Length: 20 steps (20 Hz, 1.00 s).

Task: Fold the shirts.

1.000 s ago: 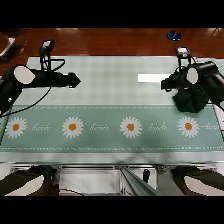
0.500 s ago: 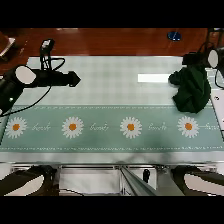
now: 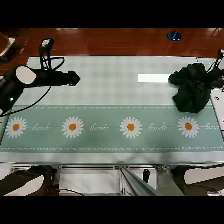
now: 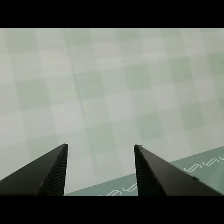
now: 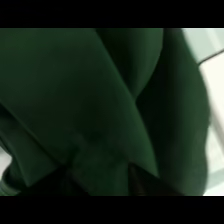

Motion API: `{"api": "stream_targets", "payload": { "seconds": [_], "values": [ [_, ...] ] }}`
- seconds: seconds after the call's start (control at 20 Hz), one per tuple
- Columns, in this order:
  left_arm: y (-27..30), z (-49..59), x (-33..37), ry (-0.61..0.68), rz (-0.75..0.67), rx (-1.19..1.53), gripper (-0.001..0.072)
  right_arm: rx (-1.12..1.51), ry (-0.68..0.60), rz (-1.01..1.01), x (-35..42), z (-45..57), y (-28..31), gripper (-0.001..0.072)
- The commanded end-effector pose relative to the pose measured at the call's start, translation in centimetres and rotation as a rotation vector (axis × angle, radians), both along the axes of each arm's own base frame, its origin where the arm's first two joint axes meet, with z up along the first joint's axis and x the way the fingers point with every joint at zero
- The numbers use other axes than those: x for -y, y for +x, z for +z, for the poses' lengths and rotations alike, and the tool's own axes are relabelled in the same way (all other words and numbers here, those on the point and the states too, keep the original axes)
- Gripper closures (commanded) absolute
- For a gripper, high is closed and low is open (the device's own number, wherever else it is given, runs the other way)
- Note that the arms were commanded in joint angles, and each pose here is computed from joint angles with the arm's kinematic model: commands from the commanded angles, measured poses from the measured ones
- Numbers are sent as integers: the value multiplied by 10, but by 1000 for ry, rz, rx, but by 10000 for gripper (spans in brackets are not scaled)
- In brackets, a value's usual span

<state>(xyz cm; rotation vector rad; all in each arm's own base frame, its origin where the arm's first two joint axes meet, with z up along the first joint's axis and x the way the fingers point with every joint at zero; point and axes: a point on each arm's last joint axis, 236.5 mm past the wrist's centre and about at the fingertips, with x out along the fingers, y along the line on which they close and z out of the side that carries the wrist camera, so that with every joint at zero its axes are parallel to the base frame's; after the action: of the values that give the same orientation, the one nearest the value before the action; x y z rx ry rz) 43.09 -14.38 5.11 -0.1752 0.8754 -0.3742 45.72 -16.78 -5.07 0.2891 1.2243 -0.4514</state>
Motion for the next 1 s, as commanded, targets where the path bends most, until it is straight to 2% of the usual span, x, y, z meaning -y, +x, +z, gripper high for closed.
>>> {"api": "stream_targets", "payload": {
  "seconds": [0.0, 0.1, 0.15, 0.25, 0.4, 0.5, 0.6, 0.95],
  "values": [
    [0, -5, 0, 3, -3, -12, 201, -132, 163, 29, -19, -40, -24, 299],
    [-6, -12, 2, 4, -13, -46, 201, -150, 184, 30, -26, -43, -27, 310],
    [-12, -16, 3, 7, -27, -76, 201, -159, 195, 36, -31, -43, -28, 366],
    [-29, -22, 3, 14, -58, -144, 201, -190, 261, 111, -51, -42, -34, 689],
    [-55, -14, -23, 46, -63, -219, 201, -42, 358, 207, -84, 2, -14, 692],
    [-72, 4, -56, 89, -33, -222, 201, 173, 339, 253, -94, 68, 9, 692],
    [-84, 33, -77, 75, 25, -158, 201, 400, 322, 323, -113, 155, 16, 692],
    [-143, 60, -43, -140, 48, -20, 201, 906, 162, 595, -208, 383, -60, 693]
  ]
}}
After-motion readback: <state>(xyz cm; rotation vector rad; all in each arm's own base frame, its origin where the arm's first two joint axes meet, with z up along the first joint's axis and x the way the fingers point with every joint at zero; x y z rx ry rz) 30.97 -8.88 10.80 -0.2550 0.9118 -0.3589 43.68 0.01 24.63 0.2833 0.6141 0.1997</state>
